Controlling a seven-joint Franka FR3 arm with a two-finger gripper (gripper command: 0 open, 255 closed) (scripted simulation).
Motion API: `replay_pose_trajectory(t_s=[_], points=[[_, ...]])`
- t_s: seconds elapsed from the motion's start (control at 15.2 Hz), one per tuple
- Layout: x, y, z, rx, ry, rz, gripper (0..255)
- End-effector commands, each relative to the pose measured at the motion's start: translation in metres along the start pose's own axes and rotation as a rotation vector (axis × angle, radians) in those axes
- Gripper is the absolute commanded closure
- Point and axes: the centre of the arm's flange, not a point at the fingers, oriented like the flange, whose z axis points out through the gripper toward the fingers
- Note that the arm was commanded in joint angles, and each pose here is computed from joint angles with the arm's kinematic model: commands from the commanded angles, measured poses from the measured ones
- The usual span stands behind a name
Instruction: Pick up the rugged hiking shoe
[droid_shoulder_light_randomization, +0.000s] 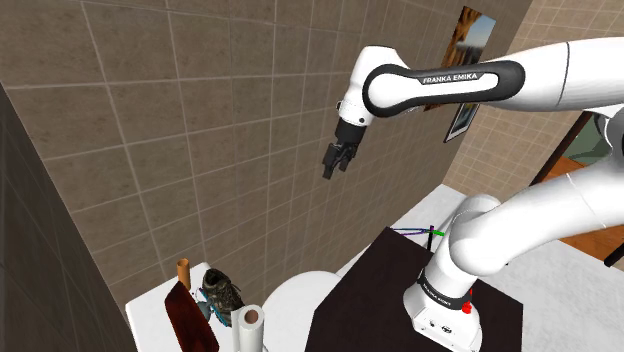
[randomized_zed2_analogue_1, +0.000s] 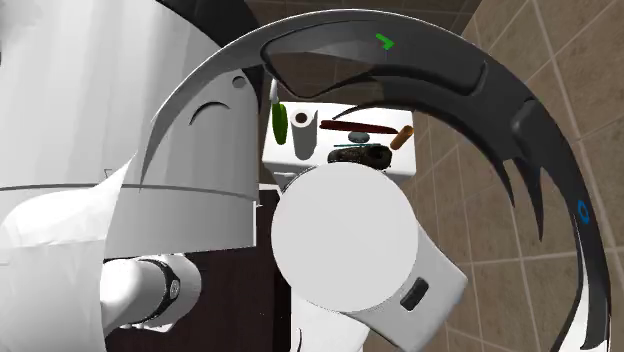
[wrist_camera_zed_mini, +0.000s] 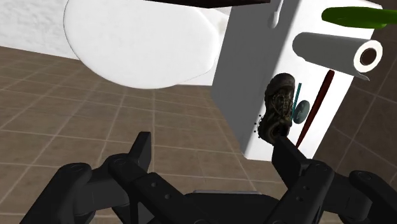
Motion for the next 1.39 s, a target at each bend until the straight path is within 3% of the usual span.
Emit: replay_pose_trajectory(t_s=[0.0, 1.32], points=[[0.013, -0.012, 0.024, 0.008, -0.001, -0.006, 0], [0.092, -0.13, 0.242, 0.089, -0.025, -0.078, 0]])
